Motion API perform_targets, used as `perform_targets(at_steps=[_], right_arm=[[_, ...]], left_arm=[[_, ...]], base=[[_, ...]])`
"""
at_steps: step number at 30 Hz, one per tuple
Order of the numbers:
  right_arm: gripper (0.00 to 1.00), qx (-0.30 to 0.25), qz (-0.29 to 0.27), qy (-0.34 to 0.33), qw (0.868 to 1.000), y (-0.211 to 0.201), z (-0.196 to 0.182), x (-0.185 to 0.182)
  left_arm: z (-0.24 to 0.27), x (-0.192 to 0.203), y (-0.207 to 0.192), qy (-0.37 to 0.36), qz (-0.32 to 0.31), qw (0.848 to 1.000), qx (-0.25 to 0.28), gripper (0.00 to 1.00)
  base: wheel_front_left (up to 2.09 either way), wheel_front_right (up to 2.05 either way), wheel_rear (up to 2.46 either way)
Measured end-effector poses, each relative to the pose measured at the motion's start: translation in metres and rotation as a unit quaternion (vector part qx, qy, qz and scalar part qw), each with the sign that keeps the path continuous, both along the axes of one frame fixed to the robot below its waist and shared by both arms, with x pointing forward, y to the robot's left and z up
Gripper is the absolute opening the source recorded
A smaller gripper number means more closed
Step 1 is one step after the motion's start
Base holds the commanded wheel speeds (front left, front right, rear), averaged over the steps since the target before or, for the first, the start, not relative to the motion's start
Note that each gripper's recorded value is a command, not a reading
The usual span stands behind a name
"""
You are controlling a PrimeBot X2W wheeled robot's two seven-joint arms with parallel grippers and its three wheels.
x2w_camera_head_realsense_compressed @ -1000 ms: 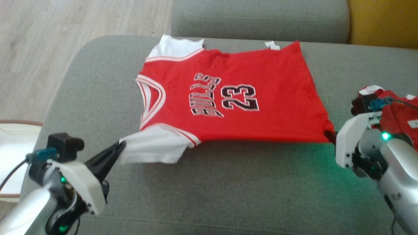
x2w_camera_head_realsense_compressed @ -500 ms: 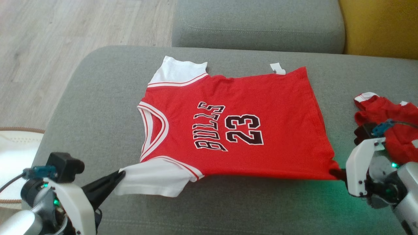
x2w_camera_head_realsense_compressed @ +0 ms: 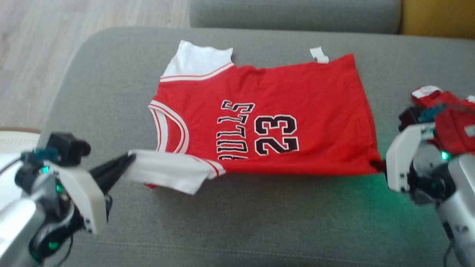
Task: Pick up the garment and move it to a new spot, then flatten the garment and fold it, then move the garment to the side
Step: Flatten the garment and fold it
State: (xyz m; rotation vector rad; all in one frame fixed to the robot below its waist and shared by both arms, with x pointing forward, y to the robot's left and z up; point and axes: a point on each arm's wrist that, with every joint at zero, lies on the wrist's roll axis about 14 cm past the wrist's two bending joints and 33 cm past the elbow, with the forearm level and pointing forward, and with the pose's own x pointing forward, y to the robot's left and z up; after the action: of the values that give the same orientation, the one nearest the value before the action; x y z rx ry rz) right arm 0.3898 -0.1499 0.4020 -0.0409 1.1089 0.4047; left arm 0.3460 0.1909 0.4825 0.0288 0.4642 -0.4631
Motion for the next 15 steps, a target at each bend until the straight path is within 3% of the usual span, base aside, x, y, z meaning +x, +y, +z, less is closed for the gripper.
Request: perform_targets(at_steps=[15], right_arm=[[0.00,-0.039,-0.013,-0.020,0.999,0.000,-0.002,0.064]], left_arm=[[-0.026,0.066,-0.010,0.019,-0.008,1.000,0.023,0.00]], base=[[0.00,0.00,0.00]])
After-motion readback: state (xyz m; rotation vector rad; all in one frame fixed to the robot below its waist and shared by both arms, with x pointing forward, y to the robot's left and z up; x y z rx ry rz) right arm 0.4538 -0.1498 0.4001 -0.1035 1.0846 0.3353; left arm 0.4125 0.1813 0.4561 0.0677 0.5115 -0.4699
